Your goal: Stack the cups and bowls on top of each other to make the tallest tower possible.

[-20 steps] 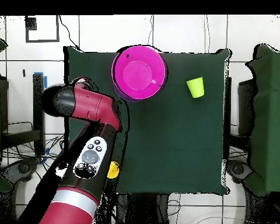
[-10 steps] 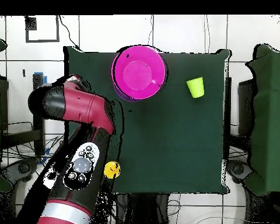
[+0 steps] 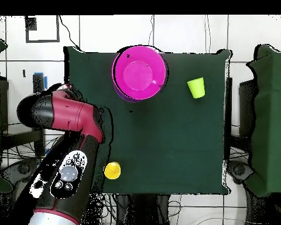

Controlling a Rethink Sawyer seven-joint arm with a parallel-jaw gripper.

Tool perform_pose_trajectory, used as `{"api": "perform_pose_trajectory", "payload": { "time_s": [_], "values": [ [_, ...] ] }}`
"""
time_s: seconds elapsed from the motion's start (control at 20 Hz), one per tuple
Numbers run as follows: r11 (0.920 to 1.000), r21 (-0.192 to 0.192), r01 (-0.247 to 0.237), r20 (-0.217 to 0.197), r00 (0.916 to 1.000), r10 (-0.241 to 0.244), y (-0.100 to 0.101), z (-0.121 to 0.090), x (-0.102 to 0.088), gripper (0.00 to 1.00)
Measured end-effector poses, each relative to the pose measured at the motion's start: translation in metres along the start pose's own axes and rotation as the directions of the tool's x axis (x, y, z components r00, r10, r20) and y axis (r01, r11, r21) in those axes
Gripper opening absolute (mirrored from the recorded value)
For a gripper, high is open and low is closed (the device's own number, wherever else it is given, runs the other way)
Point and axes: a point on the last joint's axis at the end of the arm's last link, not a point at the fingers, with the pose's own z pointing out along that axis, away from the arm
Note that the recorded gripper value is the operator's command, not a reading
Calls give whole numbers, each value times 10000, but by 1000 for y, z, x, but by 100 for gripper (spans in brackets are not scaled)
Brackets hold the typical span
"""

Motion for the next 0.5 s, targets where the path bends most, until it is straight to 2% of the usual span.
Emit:
{"api": "perform_pose_trajectory", "payload": {
  "time_s": [0.2,0.5],
  "values": [
    [9999,167,-28,-112,9999,30,-8,3,10,100],
    [9982,577,-173,-268,9995,188,-29,12,14,100]
  ]
}}
